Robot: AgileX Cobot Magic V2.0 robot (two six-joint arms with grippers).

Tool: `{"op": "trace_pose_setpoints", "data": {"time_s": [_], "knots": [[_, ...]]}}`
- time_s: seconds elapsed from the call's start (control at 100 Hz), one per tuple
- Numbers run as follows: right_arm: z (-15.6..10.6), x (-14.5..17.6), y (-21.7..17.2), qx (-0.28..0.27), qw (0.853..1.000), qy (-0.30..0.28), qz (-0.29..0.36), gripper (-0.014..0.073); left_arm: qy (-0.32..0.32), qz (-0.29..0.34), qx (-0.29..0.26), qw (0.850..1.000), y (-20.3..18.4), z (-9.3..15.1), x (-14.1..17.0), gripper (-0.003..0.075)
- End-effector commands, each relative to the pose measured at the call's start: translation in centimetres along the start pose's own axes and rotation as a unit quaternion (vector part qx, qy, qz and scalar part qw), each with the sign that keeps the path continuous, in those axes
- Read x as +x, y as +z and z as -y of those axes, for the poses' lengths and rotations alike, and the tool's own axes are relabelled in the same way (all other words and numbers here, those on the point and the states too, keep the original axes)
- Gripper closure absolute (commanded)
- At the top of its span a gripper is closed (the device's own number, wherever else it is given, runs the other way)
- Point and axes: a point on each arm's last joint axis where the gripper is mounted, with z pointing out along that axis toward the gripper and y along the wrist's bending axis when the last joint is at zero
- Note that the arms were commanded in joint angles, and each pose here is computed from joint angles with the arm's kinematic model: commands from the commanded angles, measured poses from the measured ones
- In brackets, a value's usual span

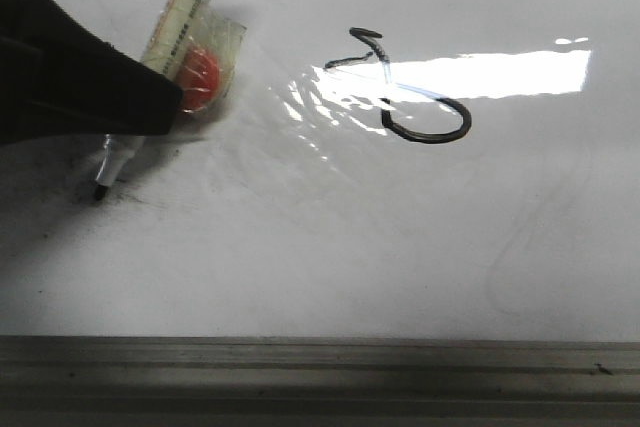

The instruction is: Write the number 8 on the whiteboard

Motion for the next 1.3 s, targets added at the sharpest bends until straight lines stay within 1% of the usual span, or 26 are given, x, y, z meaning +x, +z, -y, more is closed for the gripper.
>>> {"op": "trace_pose_setpoints", "data": {"time_s": [0.0, 0.26, 0.33, 0.4, 0.57, 0.62, 0.68, 0.9, 0.94, 1.01, 1.11, 1.16, 1.2, 1.29], "knots": [[0.25, -1.77, -0.44, 0.008, 0.999, -0.007, 0.053, 0.0665, -0.026, -0.019, -0.089, 0.996, 0.07, -1.75, -0.03, 0.0741], [0.25, -1.77, -0.44, 0.008, 0.999, -0.007, 0.053, 0.0666, -0.026, -0.019, -0.091, 0.995, 0.07, -1.79, -0.02, 0.0739], [0.25, -1.77, -0.44, 0.008, 0.999, -0.007, 0.053, 0.0665, -0.026, -0.02, -0.09, 0.995, 0.1, -1.79, 0.0, 0.0724], [0.25, -1.77, -0.44, 0.008, 0.999, -0.007, 0.053, 0.0665, -0.026, -0.02, -0.09, 0.995, 0.1, -1.79, 0.0, 0.0671], [0.25, -1.77, -0.44, 0.008, 0.999, -0.007, 0.053, 0.0665, -0.026, -0.02, -0.09, 0.995, 0.1, -1.79, 0.0, 0.0482], [0.25, -1.77, -0.44, 0.008, 0.999, -0.007, 0.053, 0.0665, -0.026, -0.02, -0.09, 0.995, 0.1, -1.79, 0.0, 0.0448], [0.25, -1.77, -0.44, 0.008, 0.999, -0.007, 0.053, 0.0665, -0.026, -0.02, -0.09, 0.995, 0.1, -1.79, 0.0, 0.0433], [0.25, -1.77, -0.44, 0.008, 0.999, -0.007, 0.053, 0.0665, -0.026, -0.02, -0.09, 0.995, 0.1, -1.79, 0.0, 0.0432], [0.25, -1.77, -0.44, 0.008, 0.999, -0.007, 0.053, 0.0665, -0.026, -0.02, -0.09, 0.995, 0.1, -1.79, 0.0, 0.0418], [0.25, -1.77, -0.44, 0.008, 0.999, -0.007, 0.053, 0.0665, -0.026, -0.018, -0.083, 0.996, 0.13, -1.65, -0.04, 0.0341], [0.25, -1.77, -0.44, 0.008, 0.999, -0.007, 0.053, 0.0665, -0.026, -0.015, -0.071, 0.997, 0.16, -1.43, -0.1, 0.0183], [0.25, -1.77, -0.44, 0.008, 0.999, -0.007, 0.053, 0.0665, -0.026, -0.014, -0.067, 0.997, 0.17, -1.37, -0.12, 0.0129], [0.25, -1.77, -0.44, 0.008, 0.999, -0.007, 0.053, 0.0665, -0.026, -0.011, -0.062, 0.998, 0.13, -1.27, -0.19, 0.0104], [0.25, -1.71, -0.43, 0.008, 0.999, -0.007, 0.051, 0.0665, -0.026, 0.006, -0.042, 0.999, -0.35, -0.91, -0.59, 0.01]]}}
